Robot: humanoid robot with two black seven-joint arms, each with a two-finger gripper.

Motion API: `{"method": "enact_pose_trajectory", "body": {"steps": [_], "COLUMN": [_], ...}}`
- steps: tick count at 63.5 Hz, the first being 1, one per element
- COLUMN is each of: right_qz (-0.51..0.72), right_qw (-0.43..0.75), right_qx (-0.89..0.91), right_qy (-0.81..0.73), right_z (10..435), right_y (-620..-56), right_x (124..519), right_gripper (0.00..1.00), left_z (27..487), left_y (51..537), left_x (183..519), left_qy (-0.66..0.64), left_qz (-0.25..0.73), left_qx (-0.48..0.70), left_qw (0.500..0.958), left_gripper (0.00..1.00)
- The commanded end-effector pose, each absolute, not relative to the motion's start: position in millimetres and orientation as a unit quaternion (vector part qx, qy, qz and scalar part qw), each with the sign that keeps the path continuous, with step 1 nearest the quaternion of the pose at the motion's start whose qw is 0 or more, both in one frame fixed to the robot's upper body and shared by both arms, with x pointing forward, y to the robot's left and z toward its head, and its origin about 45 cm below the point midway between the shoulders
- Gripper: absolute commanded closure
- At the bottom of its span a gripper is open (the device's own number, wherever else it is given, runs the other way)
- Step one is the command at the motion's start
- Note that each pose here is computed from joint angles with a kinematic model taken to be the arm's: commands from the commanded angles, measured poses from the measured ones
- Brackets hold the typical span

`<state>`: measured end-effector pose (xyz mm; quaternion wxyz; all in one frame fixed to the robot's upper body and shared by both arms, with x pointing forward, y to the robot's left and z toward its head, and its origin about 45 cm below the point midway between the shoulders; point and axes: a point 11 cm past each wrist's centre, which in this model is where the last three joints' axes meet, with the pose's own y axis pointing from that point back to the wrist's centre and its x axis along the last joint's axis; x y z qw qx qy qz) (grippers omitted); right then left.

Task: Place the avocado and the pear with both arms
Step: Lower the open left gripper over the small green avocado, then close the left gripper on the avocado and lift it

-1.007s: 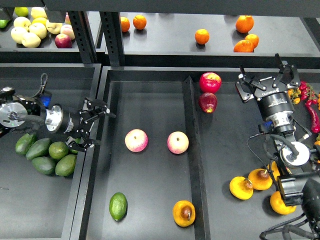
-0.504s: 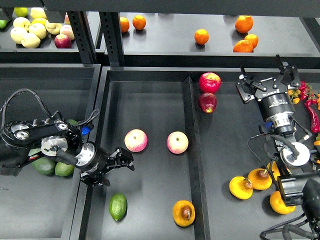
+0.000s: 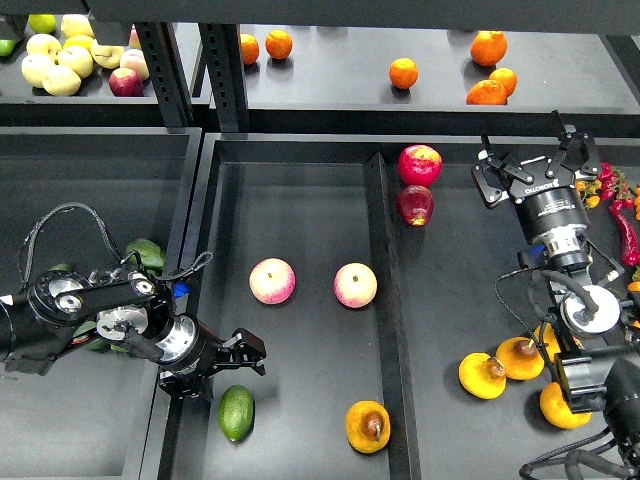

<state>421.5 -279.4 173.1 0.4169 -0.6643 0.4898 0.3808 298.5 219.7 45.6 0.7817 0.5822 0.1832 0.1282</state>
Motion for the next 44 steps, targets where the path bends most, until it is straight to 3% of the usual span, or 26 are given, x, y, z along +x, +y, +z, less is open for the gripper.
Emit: {"method": "enact_pose_trajectory", "body": {"steps": [1, 44], "right_qz": [0.381, 0.381], "right_qw": [0.417, 0.417], "right_qx": [-0.664, -0.664], "right_qy": [0.490, 0.490], "right_z": [172, 172], "right_y": [-280, -280], "right_x": [421, 421], "right_gripper": [0.00, 0.00], "left_z": [42, 19], "left_y": [221, 225], "left_x": [300, 281], "left_qy": [0.173, 0.188], "left_qz": [0.128, 0.121], "left_qx": [0.592, 0.606], "left_qw": [0.777, 0.763], "left_gripper": [0.00, 0.00]}}
